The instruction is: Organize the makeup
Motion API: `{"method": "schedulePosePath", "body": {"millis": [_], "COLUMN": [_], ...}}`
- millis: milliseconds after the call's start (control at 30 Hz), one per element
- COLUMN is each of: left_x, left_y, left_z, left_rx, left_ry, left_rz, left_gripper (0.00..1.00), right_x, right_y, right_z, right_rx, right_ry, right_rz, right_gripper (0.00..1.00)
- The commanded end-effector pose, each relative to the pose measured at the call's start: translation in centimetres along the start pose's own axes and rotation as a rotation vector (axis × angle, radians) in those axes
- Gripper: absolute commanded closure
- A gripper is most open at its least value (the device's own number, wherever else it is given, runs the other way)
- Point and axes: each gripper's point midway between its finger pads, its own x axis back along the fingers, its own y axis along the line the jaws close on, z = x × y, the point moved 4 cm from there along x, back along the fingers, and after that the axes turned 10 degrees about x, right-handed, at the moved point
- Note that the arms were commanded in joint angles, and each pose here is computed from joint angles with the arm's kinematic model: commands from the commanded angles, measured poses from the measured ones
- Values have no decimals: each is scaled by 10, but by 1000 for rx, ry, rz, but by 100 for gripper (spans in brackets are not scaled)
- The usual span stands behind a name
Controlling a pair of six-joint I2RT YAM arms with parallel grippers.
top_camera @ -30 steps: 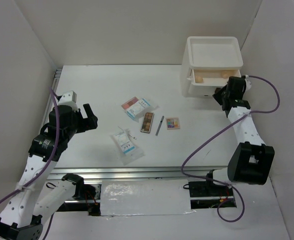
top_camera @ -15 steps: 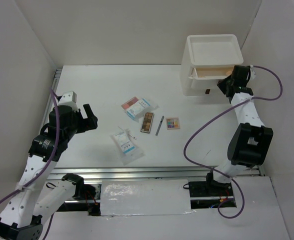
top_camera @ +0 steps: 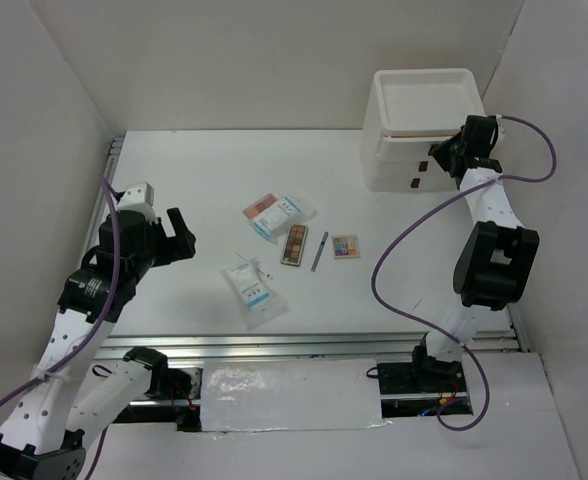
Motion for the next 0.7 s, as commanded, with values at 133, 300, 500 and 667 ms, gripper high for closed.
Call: {"method": "schedulePosePath", "body": {"millis": [133,300,500,667], "left_x": [-4,-3,-4,-4], "left_y": [-4,-3,-3,-4], "left_z": [-4,-5,-5,-5], "left_rx": [-22,-21,-21,-21], "left_ry": [-15,-21,-19,-18], "left_rz": [21,18,15,18], "left_gripper": [1,1,1,1], "right_x": [-14,-21,-21,0], "right_y": [25,33,33,1], "right_z": [-31,-33,-20,5], "right_rx": [-22,-23,-32,-97], "right_ry": [-85,-83,-49,-74], "right_rz": [-103,-156,-181,-87], "right_gripper": [100,100,100,68]}}
